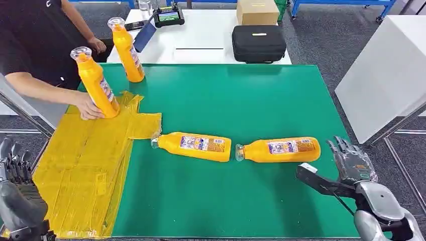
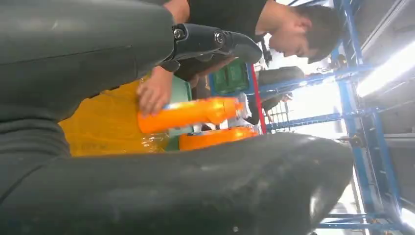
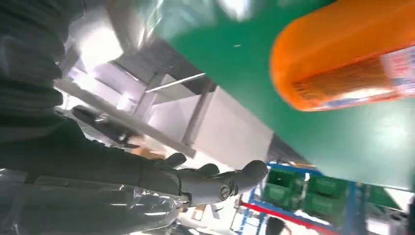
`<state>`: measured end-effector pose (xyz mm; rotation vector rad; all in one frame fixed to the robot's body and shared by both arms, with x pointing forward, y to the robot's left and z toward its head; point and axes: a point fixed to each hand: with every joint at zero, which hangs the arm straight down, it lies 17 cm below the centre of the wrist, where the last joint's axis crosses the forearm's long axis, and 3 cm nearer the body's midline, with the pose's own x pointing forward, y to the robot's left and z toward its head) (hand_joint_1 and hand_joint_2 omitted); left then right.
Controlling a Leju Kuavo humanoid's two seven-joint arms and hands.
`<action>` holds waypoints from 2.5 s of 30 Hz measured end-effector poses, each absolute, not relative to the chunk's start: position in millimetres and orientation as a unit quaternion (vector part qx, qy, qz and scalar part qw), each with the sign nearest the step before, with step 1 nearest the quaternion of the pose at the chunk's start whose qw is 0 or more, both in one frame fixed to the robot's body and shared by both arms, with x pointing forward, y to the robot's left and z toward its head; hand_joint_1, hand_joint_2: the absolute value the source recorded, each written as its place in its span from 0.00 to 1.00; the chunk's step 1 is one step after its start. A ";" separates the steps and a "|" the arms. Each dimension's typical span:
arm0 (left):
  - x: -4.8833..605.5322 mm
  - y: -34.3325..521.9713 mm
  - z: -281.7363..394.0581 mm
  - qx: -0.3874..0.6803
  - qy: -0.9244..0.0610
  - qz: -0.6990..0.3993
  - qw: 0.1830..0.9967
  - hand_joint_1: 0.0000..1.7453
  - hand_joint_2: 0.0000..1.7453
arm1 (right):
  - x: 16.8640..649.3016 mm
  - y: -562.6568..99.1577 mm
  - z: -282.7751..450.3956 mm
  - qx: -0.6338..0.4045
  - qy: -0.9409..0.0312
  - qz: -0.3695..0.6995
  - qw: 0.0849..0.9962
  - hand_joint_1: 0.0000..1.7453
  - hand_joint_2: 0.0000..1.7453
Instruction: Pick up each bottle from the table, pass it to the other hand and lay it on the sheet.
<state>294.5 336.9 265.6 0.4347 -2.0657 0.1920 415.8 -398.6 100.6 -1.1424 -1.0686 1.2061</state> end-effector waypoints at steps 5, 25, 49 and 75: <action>294.0 338.0 266.1 0.181 -0.850 0.081 0.488 0.00 0.00 | 422.7 -387.2 98.7 -0.475 -0.458 0.515 0.547 0.00 1.00; 299.9 338.5 271.0 0.163 -0.851 0.088 0.492 0.00 0.00 | 459.9 -337.7 84.7 -0.456 -0.441 0.564 0.529 0.00 1.00; 308.7 340.1 274.9 0.142 -0.855 0.107 0.487 0.00 0.00 | 491.2 -351.8 55.3 -0.453 -0.379 0.613 0.525 0.00 1.00; 336.3 333.0 266.7 0.109 -0.858 0.108 0.491 0.00 0.00 | 506.7 -368.2 5.0 -0.420 -0.340 0.647 0.538 0.00 1.00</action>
